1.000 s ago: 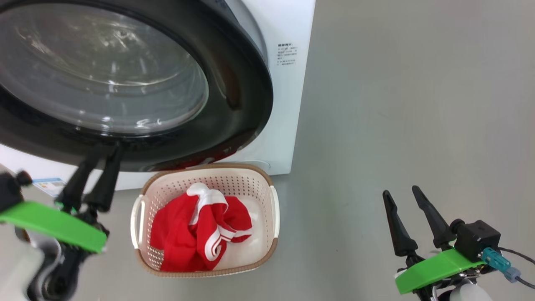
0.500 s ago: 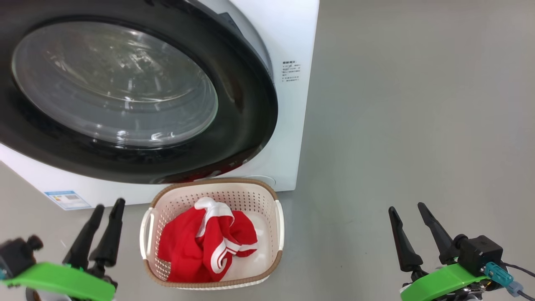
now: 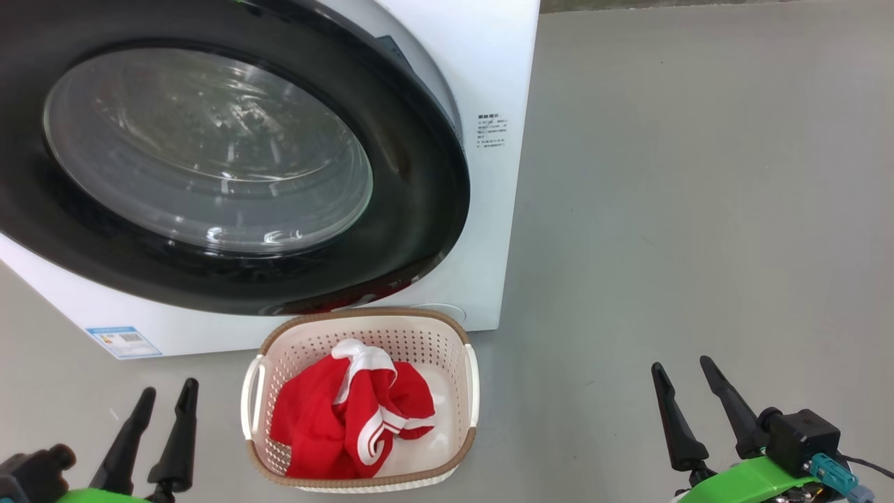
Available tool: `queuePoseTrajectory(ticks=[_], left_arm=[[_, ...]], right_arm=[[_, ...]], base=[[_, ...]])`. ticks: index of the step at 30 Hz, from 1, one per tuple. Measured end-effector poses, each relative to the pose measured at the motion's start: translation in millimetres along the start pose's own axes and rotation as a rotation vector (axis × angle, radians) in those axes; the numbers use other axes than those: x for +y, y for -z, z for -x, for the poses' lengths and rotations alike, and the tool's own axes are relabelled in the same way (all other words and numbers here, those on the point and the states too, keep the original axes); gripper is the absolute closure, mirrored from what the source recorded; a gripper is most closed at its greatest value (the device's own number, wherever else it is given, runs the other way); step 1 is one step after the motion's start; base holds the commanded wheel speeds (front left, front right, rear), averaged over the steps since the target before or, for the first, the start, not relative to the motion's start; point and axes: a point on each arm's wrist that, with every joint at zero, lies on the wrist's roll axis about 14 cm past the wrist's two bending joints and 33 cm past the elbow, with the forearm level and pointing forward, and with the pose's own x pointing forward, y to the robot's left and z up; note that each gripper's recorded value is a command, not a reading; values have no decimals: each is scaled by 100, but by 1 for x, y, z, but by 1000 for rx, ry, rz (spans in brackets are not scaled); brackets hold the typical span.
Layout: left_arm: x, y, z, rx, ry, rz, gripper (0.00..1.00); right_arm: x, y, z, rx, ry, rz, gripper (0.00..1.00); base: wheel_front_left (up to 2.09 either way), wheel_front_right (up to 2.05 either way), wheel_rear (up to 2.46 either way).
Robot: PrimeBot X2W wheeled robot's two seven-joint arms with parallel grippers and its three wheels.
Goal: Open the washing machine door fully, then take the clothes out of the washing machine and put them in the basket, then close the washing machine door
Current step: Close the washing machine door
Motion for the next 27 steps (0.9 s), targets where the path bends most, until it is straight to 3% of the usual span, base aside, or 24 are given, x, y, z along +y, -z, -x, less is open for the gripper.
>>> queuePoseTrajectory(ticks=[21, 27], left_arm=[[8, -1, 20, -52, -76, -328, 0], [7, -2, 24, -62, -86, -358, 0]], right_arm=[[3, -5, 0, -15, -9, 5, 0], [3, -8, 0, -24, -10, 6, 0]], base=[[0, 0, 0], [0, 0, 0]])
